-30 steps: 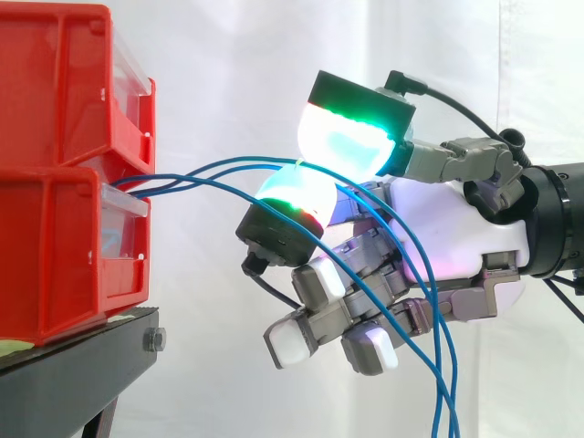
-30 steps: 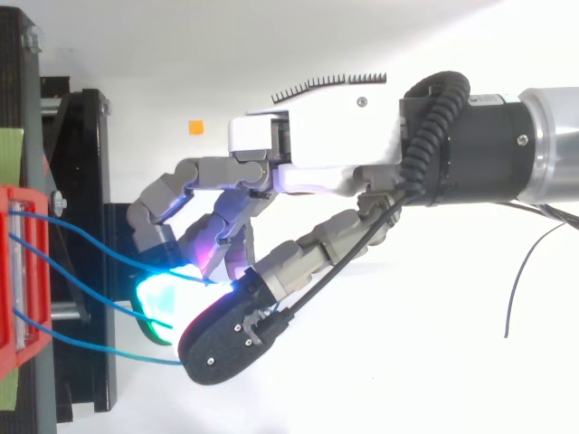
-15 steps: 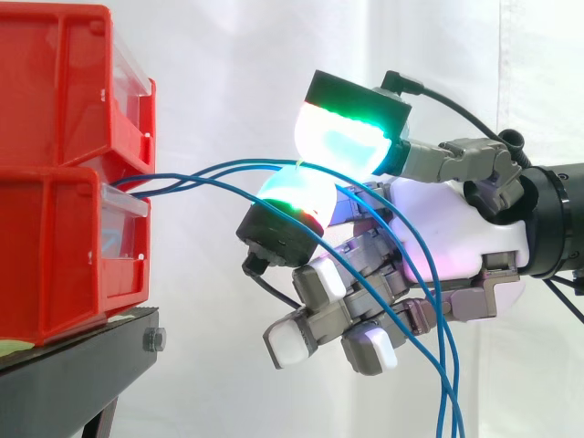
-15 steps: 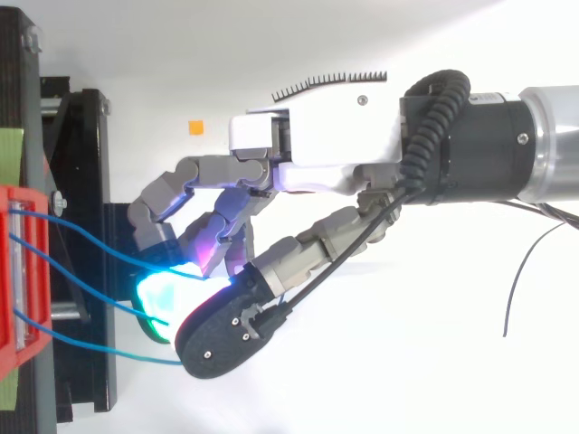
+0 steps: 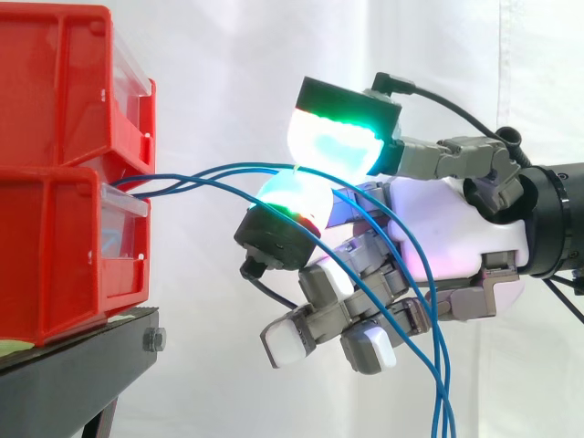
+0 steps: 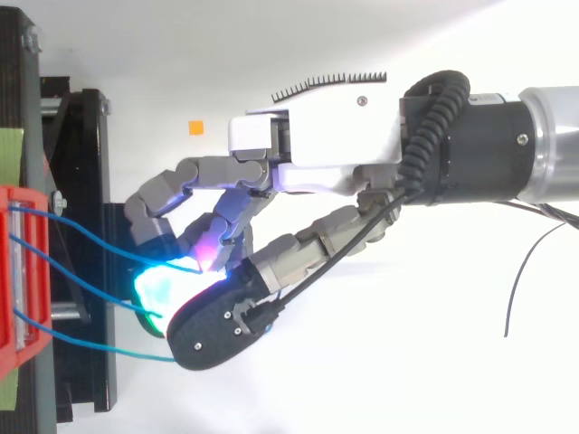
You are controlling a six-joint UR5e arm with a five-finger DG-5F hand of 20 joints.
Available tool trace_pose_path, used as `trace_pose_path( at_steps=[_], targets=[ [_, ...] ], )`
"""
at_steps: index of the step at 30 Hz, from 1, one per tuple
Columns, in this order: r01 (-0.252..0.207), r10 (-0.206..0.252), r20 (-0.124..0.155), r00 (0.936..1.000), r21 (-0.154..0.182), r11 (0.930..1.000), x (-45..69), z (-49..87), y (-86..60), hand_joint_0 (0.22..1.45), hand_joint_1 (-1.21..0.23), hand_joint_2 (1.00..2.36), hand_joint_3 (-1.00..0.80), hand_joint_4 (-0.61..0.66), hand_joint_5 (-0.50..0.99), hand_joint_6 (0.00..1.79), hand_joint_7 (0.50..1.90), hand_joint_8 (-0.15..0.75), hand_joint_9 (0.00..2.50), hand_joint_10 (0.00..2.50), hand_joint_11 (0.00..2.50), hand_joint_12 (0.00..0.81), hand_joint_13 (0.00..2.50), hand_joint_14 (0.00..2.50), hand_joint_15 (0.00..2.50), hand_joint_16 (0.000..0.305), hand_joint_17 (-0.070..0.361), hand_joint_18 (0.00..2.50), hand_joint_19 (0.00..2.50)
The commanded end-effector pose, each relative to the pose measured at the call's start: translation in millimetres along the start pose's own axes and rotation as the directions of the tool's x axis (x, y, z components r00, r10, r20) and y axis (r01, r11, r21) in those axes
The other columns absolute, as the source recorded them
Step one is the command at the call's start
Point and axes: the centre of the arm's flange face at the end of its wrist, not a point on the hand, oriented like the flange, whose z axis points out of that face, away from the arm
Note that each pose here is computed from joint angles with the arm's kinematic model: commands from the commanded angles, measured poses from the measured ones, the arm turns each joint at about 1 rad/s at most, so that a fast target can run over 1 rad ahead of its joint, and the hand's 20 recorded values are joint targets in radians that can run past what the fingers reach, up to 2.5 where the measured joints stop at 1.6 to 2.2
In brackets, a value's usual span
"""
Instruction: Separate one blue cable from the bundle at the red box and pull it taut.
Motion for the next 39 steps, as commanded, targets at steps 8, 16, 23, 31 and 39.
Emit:
trace_pose_path(
  at_steps=[8, 16, 23, 31, 39],
  targets=[
    [0.001, -0.001, 0.000, 1.0000, -0.001, 1.0000, 0.0, 0.2, 0.4, 0.61, -0.47, 1.01, -0.12, 0.17, -0.03, 0.57, 1.60, 0.343, 1.01, 0.02, 0.72, 0.352, 0.63, 0.01, 0.47, 0.053, 0.119, 0.73, 0.90],
    [0.001, -0.001, 0.000, 1.0000, 0.000, 1.0000, 1.0, 0.2, -0.3, 0.58, -0.43, 1.01, -0.28, 0.14, -0.04, 0.57, 1.62, 0.315, 0.99, 0.03, 0.73, 0.319, 0.59, 0.02, 0.48, 0.045, 0.101, 0.67, 0.95],
    [-0.001, 0.001, 0.000, 1.0000, 0.000, 1.0000, 0.0, 0.0, -0.3, 0.57, -0.41, 1.01, -0.40, 0.12, -0.04, 0.58, 1.62, 0.327, 0.99, 0.03, 0.73, 0.320, 0.59, 0.02, 0.48, 0.045, 0.102, 0.67, 0.95],
    [-0.001, 0.001, 0.000, 1.0000, 0.000, 1.0000, 1.0, 0.2, -0.3, 0.54, -0.55, 1.01, -0.42, 0.09, -0.06, 0.63, 1.51, 0.335, 0.98, 0.03, 0.73, 0.320, 0.59, 0.02, 0.47, 0.047, 0.105, 0.69, 0.94],
    [-0.001, 0.001, 0.000, 1.0000, 0.000, 1.0000, 1.0, 0.2, -0.3, 0.56, -0.68, 1.02, -0.25, 0.06, -0.10, 0.73, 1.39, 0.326, 0.94, 0.03, 0.75, 0.316, 0.58, 0.02, 0.48, 0.045, 0.102, 0.69, 0.95]
  ],
)
